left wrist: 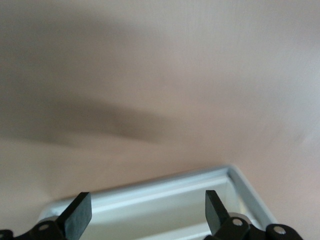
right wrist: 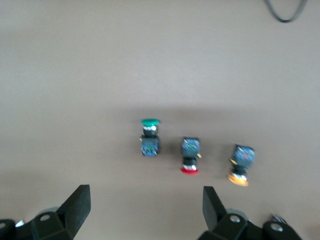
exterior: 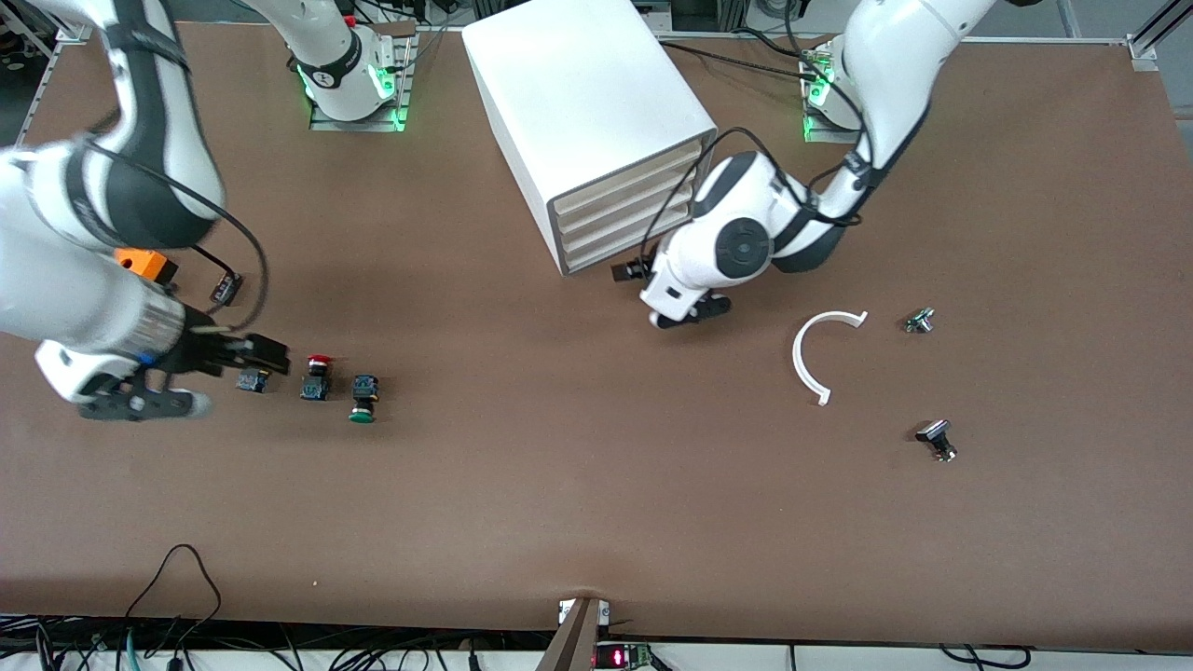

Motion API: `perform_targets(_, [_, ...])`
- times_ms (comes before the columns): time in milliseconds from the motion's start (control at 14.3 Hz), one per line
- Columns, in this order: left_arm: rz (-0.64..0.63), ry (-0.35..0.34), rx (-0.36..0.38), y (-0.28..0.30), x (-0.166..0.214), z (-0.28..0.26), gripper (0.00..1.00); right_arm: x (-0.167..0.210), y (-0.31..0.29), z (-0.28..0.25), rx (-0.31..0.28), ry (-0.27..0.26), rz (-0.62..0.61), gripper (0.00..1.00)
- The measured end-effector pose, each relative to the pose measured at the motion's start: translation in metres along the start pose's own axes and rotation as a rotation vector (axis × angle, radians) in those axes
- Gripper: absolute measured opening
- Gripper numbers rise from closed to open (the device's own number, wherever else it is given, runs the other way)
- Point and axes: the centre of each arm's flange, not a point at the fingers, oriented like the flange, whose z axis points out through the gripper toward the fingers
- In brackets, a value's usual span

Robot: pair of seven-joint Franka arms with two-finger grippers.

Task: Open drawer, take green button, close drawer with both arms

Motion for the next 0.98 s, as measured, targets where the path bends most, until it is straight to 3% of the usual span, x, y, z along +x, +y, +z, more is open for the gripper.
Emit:
perform_targets(210, [0.028,0.152,0.115,-0.038,0.055,-0.072,1.0,-0.029,0.024,-0.066,-0.011,0.015,0.026,1.0])
perform_targets(420, [0.087,0.254,0.249,-0.05,0.077,-0.159,1.0,-0.063,0.02,-0.116,-0.064,0.007,0.042,1.0])
perform_targets(699, [0.253,0.327,0.298,-0.077,0.087,-0.247,1.0,-0.105,-0.007,-0.16,-0.1,-0.012,0.061,1.0])
perform_targets(979, [0.394,0.34,0.277,-0.161,0.08,-0.347,1.0,-0.131,-0.011,-0.187,-0.104,-0.002,0.057,1.0])
